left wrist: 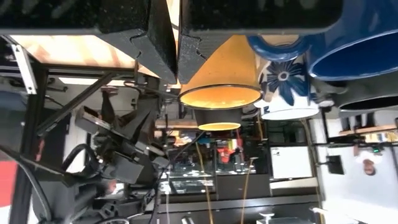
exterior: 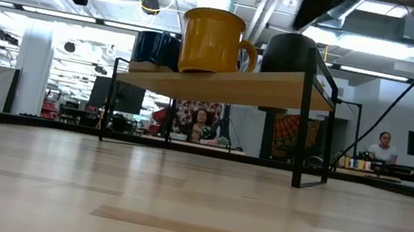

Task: Place coffee mugs
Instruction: Put the gray mug on the shelf

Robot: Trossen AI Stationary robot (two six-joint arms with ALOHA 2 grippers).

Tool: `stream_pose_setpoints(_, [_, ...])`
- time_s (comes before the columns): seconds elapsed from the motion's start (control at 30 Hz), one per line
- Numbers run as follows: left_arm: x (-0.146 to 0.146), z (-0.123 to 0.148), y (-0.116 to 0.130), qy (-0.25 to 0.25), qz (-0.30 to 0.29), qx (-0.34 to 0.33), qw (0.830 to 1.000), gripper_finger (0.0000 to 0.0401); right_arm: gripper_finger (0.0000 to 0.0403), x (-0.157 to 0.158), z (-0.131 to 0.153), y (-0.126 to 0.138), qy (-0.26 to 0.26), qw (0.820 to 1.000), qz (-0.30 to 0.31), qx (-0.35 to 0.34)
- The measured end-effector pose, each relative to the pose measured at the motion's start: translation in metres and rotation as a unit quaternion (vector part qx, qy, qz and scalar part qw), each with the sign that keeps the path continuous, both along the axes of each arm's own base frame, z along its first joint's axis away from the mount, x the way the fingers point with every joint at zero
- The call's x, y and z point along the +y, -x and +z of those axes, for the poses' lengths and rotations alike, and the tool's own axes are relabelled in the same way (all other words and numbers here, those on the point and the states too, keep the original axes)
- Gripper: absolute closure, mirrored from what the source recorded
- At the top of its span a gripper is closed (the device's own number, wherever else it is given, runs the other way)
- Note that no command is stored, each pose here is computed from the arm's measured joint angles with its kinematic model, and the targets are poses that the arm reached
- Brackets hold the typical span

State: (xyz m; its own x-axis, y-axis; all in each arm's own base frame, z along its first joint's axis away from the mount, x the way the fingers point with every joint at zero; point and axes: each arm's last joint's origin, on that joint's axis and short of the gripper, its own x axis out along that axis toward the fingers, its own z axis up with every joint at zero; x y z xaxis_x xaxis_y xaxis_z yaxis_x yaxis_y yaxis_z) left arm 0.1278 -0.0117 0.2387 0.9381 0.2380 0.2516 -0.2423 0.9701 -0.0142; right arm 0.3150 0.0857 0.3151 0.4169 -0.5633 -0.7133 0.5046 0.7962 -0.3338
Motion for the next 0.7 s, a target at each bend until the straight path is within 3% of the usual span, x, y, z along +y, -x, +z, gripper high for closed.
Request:
stream_pose_setpoints(0.33, [-0.002,0.000,0.000,-0.004,-0.029,-0.001,1.000,0.0401,0.0382,0.026,0.008,0.067,0.031,0.996,-0.079,-0.030])
stream_pose_setpoints(0.6, [-0.002,0.002,0.000,-0.002,-0.030,-0.011,0.999,0.0401,0.0383,-0.001,-0.013,0.144,-0.076,0.983,-0.117,-0.115])
stream_pose_setpoints(0.7, [-0.002,0.003,0.000,-0.004,-0.029,-0.015,0.999,0.0401,0.0383,-0.015,-0.016,0.168,-0.123,0.973,-0.093,-0.171])
